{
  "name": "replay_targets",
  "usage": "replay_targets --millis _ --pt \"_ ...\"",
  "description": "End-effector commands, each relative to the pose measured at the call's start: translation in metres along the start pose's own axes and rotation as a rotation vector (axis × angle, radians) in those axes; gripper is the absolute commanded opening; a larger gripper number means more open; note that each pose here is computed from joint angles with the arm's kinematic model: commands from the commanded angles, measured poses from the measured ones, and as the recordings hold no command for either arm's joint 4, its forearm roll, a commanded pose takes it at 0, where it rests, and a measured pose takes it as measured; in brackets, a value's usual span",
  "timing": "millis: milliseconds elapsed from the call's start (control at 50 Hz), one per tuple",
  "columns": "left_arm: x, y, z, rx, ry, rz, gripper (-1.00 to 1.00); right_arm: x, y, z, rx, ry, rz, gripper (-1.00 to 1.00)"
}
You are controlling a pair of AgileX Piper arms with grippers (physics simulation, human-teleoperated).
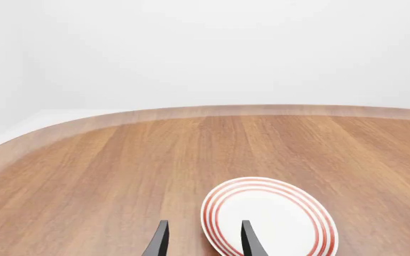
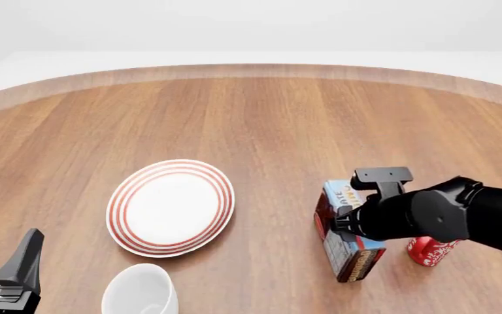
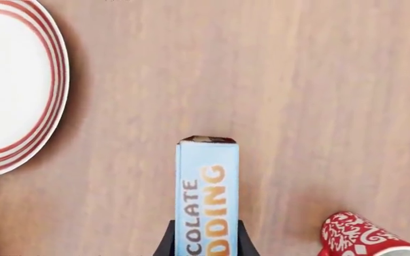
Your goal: Pick up the white mug and put it on the plate, and put the chocolate pudding to the right of the plate.
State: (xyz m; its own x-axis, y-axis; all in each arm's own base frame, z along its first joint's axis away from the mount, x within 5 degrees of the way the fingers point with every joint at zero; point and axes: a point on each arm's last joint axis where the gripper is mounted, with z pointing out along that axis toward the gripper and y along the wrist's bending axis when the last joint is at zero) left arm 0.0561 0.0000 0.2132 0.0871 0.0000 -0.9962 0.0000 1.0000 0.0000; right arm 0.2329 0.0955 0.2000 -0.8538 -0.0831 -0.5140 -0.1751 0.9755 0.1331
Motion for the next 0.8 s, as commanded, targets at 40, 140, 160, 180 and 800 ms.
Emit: replay_targets --millis 40,140,160,180,800 --pt "0.000 0.000 0.000 0.000 0.000 0.000 1.00 -0.005 0.004 -0.009 -0.009 -0.025 -0.011 -1.00" --pt "0.000 0.000 0.000 0.000 0.000 0.000 1.00 -0.011 0.007 -0.017 -0.017 -0.044 -0.025 -1.00" --pt "0.000 0.000 0.000 0.000 0.000 0.000 1.00 -0.012 0.008 -0.018 -0.020 -0.047 -0.027 -1.00" --pt "0.000 0.000 0.000 0.000 0.000 0.000 1.00 -0.016 0.010 -0.021 -0.024 -0.057 -0.035 -1.00" --pt "0.000 0.000 0.000 0.000 0.000 0.000 1.00 -0.054 0.037 -0.035 -0.093 -0.159 -0.004 -1.00"
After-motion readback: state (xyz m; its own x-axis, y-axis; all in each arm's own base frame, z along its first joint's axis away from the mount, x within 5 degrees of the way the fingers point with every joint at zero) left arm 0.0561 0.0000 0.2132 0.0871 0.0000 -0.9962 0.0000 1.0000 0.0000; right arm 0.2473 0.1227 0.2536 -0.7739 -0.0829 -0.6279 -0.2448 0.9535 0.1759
